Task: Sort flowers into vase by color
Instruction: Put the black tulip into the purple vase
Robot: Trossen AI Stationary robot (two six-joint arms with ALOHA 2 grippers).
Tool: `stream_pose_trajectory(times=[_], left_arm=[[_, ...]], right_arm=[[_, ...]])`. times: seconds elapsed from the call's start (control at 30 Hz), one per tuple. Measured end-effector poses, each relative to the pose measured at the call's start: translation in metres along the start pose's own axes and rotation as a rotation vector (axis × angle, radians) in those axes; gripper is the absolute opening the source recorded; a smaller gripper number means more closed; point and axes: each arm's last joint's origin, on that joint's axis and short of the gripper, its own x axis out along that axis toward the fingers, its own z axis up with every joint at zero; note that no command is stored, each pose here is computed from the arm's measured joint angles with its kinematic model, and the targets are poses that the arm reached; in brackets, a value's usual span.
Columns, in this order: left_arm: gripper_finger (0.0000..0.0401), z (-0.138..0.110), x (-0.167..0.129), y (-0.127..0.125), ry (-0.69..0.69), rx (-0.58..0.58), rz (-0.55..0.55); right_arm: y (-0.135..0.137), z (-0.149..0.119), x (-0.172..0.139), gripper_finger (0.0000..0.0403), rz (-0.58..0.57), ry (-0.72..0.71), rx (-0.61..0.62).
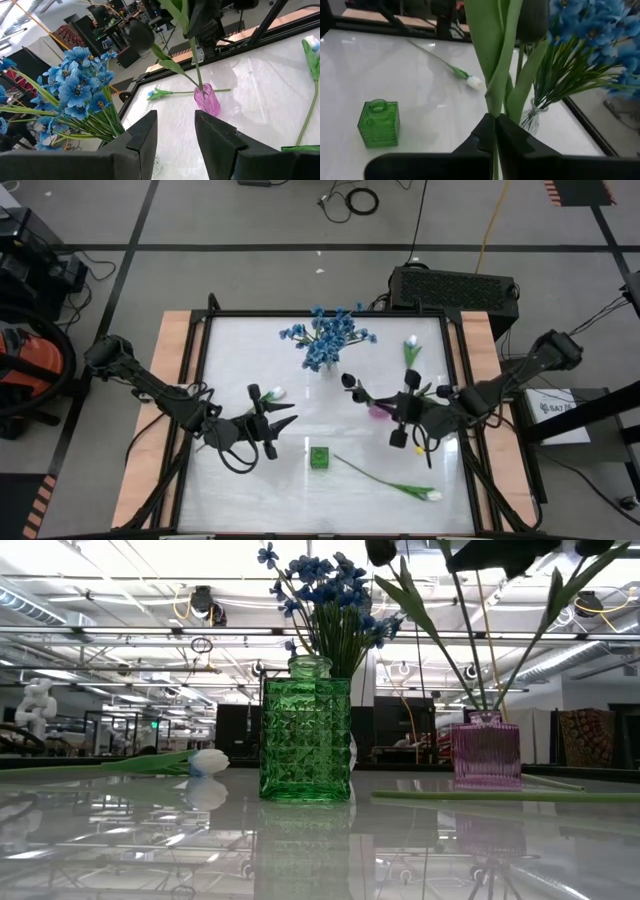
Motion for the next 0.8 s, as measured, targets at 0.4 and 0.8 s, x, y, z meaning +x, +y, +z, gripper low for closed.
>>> stream_pose_trajectory(times=[0.4, 0.8], left_arm=[[0.0139, 0.000, 0.000, 0.000, 0.000, 0.000, 0.000], [0.0139, 0.000, 0.000, 0.000, 0.000, 0.001, 0.000]], right_arm=[[0.007, -0.032, 0.009, 0.0002, 0.008, -0.054, -0.053], [0.006, -0.040, 0.009, 0.0002, 0.019, 0.008, -0.093]])
